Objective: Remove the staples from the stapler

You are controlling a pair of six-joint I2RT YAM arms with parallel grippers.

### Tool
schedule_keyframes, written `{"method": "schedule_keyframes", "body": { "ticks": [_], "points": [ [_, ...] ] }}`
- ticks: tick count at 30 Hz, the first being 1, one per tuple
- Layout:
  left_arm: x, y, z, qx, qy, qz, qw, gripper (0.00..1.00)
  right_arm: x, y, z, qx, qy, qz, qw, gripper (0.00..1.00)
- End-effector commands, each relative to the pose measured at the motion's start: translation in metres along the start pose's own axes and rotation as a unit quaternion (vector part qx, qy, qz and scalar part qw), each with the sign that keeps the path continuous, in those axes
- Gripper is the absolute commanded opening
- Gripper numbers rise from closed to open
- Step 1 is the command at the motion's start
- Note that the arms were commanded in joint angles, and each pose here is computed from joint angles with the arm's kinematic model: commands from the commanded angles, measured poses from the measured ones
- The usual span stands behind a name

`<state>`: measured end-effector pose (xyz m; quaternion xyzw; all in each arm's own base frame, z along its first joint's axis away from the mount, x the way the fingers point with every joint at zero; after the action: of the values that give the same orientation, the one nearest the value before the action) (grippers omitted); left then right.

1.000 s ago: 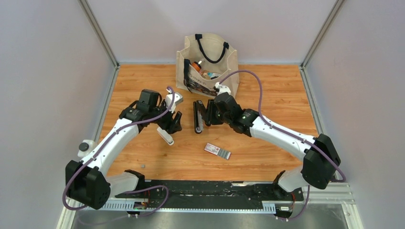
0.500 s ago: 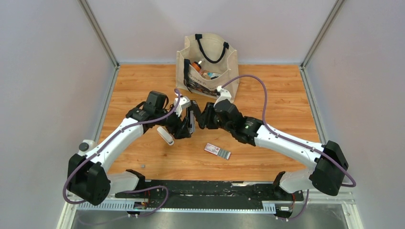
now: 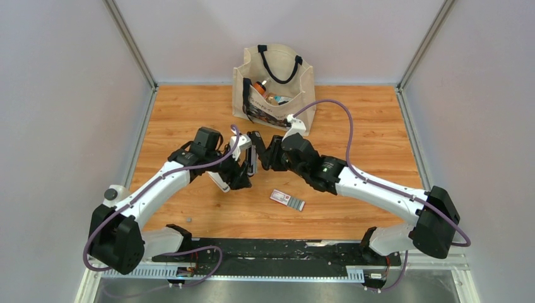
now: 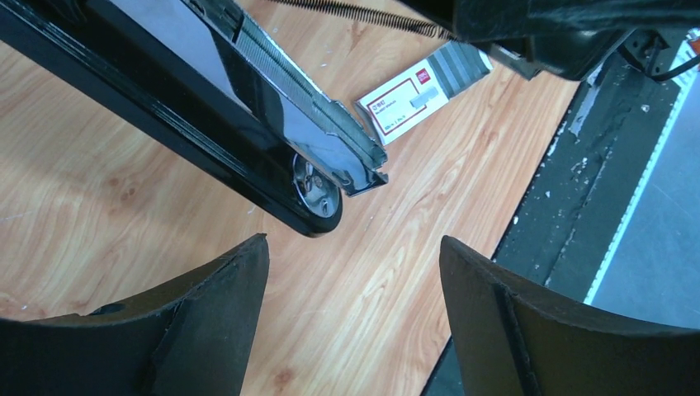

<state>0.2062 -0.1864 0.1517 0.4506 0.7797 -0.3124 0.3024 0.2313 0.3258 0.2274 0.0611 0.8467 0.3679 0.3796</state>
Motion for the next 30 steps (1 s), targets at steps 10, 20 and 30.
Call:
{"method": "schedule_keyframes", "body": {
  "ticks": [10, 20, 30],
  "points": [
    [-0.013, 0.016, 0.003, -0.028, -0.020, 0.066, 0.997, 0.73, -0.036, 0.056, -0.034, -0.119, -0.050, 0.080, 0.988, 0.00],
    [-0.015, 0.010, 0.002, -0.012, -0.034, 0.081, 0.996, 0.58, -0.018, 0.051, -0.037, -0.120, -0.033, 0.093, 0.988, 0.00],
    [-0.011, 0.023, 0.002, -0.046, -0.017, 0.110, 0.993, 0.26, -0.009, 0.052, -0.044, -0.135, -0.008, 0.098, 0.986, 0.00]
  ]
}}
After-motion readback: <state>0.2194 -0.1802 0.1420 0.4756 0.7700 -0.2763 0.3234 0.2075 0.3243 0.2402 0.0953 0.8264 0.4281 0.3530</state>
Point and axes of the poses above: each gripper's point midway between its finger pads, its own z axis out along the fingers, its own y axis along the line the jaws close on, x = y × z, the point moved 3 cm from there along -z, back along the fingers, and after that the axes turned 9 degrees about z, right-handed, at the moved point
